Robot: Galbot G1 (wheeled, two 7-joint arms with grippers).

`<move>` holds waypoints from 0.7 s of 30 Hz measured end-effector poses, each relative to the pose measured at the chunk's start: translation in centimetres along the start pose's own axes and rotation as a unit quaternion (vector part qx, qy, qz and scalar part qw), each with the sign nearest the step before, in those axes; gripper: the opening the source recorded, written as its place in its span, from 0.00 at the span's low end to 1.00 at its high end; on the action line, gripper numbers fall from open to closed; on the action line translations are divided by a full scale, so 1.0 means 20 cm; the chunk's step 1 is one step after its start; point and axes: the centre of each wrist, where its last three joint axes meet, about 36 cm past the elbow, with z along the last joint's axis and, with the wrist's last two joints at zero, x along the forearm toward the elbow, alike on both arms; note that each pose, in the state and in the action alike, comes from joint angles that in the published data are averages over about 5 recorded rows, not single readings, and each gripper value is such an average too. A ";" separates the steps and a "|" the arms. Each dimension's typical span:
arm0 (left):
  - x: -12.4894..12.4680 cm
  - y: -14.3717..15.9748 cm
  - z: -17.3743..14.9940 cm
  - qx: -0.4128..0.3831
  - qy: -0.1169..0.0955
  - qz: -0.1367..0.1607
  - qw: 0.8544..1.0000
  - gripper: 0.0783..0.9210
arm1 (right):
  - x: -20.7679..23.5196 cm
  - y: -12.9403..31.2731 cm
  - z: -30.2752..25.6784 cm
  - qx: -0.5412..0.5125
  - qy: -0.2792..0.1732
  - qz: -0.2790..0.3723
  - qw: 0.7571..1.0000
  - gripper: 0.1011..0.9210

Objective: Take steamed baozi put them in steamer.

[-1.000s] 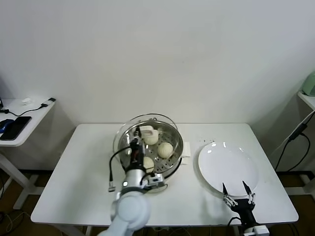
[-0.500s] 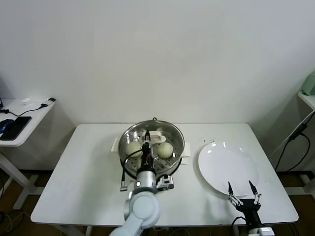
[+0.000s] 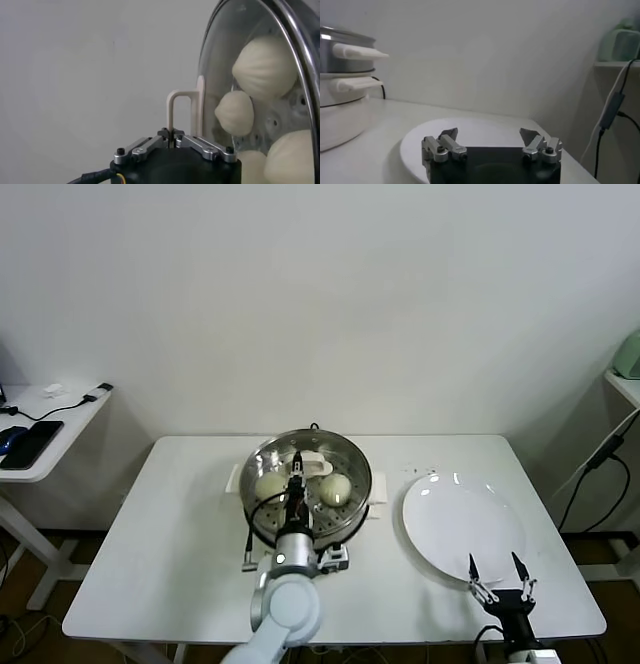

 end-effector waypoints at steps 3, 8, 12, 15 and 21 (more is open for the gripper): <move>0.00 0.00 0.00 0.002 -0.001 0.001 1.000 0.08 | 0.00 0.00 0.00 0.001 -0.001 -0.003 1.000 0.88; 0.02 0.01 0.01 0.012 -0.008 0.006 1.000 0.23 | 0.00 0.01 -0.01 0.001 -0.003 -0.009 1.000 0.88; 0.06 0.04 0.01 0.028 -0.017 0.013 0.999 0.37 | 0.00 0.02 -0.01 0.000 -0.003 -0.013 1.000 0.88; 0.09 0.06 0.02 0.046 -0.026 0.016 0.998 0.47 | -0.01 0.03 -0.02 0.000 -0.002 -0.015 1.000 0.88; 0.14 0.14 0.07 0.102 -0.052 0.014 0.993 0.67 | -0.01 0.04 -0.01 -0.004 0.000 -0.017 1.000 0.88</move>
